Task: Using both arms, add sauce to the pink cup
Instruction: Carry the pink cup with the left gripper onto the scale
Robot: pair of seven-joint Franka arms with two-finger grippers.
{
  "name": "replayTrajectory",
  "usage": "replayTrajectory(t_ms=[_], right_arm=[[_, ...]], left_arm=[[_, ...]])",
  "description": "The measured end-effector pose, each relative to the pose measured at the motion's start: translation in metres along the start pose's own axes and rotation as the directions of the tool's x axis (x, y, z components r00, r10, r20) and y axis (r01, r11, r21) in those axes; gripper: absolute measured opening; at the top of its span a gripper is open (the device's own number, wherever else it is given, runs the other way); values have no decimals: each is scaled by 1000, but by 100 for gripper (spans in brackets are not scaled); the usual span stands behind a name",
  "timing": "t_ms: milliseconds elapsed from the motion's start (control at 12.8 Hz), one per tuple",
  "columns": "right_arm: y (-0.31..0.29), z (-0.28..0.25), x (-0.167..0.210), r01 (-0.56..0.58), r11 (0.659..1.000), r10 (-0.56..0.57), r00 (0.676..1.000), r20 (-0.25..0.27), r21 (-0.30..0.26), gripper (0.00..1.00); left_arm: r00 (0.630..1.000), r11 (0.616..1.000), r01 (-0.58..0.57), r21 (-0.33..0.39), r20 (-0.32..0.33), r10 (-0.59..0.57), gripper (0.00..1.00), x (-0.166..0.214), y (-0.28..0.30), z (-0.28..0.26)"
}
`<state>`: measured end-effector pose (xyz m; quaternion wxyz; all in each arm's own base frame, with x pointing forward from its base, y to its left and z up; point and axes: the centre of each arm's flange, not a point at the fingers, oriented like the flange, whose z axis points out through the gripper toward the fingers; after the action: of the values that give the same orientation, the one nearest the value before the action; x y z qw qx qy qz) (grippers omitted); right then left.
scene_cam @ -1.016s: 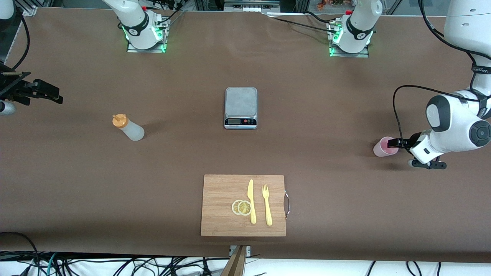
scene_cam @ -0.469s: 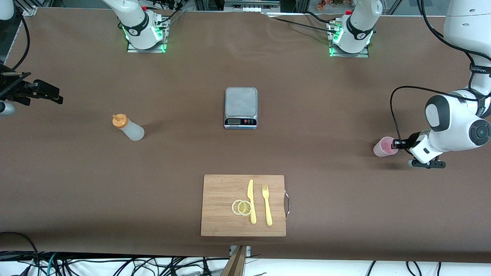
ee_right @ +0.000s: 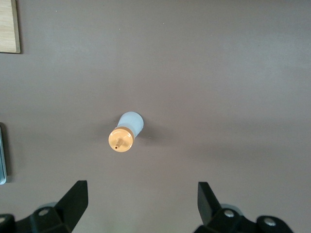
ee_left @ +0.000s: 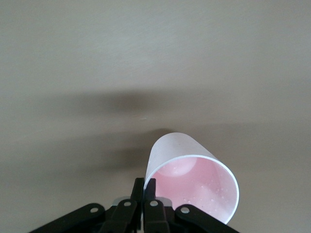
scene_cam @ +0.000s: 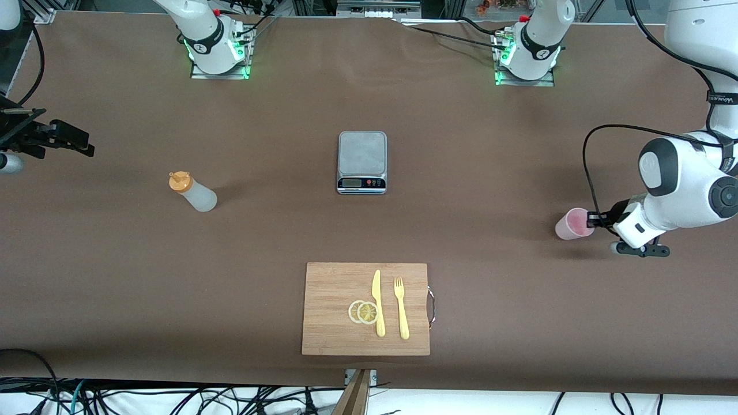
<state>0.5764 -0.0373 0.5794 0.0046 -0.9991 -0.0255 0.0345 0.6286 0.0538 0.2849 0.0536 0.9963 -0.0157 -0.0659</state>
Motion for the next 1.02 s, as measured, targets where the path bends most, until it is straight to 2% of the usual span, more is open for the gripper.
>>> replayTrajectory(t_ms=[156,391,704,1016], right_arm=[[1,0,0,-2,1000,2,1000,0,0,100],[3,0,0,-5,1000,5,1000,1,0,100],[4,0,0,-8,1000,8,1000,0,0,100],[5,1,0,-8,1000,8,1000,1,1,100]], left_arm=[[1000,1000,-26,-16,-19,25,3,7,68,-14],[998,998,-65,-8,-11,65,3,-3,197,-26],[999,999,-52,13,8,51,3,-54,360,-14],[998,998,-22,-64,62,26,3,-112,462,2]])
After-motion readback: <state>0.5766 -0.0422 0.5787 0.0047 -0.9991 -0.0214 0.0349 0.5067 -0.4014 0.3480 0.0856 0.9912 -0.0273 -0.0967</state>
